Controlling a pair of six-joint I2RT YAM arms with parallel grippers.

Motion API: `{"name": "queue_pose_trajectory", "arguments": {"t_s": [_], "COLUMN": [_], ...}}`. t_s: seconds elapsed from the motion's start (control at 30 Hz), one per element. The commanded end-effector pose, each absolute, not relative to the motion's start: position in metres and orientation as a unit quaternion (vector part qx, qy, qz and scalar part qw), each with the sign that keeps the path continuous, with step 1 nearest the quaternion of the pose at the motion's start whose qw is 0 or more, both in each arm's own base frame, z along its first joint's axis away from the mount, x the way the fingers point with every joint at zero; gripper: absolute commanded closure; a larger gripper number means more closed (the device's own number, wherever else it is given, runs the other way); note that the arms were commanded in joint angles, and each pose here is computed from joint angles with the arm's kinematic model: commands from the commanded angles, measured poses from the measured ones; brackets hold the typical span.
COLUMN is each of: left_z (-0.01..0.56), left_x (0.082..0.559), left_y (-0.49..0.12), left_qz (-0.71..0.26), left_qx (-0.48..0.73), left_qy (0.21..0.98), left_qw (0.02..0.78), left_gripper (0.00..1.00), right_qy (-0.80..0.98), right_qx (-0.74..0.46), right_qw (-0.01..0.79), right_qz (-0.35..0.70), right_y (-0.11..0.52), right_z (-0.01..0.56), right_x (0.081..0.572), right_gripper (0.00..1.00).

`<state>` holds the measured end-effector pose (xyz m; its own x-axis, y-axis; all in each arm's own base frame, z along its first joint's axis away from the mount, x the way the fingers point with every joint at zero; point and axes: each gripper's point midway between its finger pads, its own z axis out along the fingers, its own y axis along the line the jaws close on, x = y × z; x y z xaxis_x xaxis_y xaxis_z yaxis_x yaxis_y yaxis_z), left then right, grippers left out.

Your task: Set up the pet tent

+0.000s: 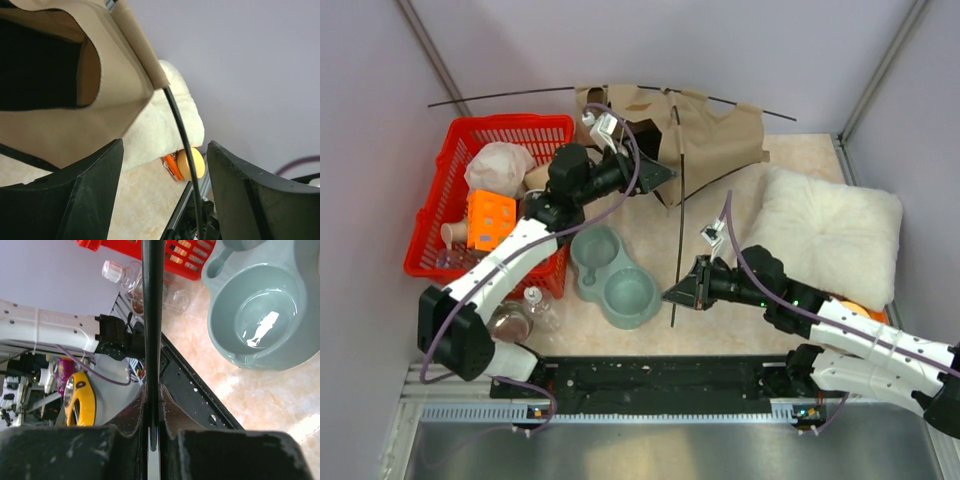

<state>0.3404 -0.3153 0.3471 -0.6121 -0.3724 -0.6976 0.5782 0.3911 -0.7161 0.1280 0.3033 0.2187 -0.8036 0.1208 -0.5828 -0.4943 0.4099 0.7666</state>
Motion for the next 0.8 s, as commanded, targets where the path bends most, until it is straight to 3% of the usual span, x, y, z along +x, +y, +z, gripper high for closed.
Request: {"name": "queue_pose_trajectory", "arguments": {"t_s": [0.0, 0.2, 0.33, 0.6, 0.77], "left_z": [0.397, 0.39, 0.357, 0.296, 0.287], "left_x": [0.305, 0.294, 0.289, 0.301, 0.321], "left_y": [-0.298, -0.258, -0.242, -0.26, -0.271], "left_qz": [-0.558, -0.472, -0.424, -0.408, -0.391], "left_qx": [0.119, 0.111, 0.122, 0.204, 0.238], "left_qy": [0.663, 0.674, 0.686, 0.675, 0.643], "left_qw": [0.484, 0.557, 0.579, 0.579, 0.614], "left_gripper": [0.26, 0.25, 0.27, 0.29, 0.28], "right_qy": [0.765, 0.754, 0.75, 0.741, 0.739], "right_qx": [-0.075, -0.075, -0.088, -0.104, -0.105], "right_qw": [0.344, 0.36, 0.361, 0.354, 0.355], "right_qz": [0.539, 0.544, 0.547, 0.561, 0.562], "right_y": [0.303, 0.304, 0.308, 0.316, 0.318], "right_z": [0.256, 0.273, 0.287, 0.304, 0.306], "right_x": [0.15, 0.154, 0.153, 0.151, 0.152], "right_gripper": [1.0, 1.0, 1.0, 1.0, 1.0]}}
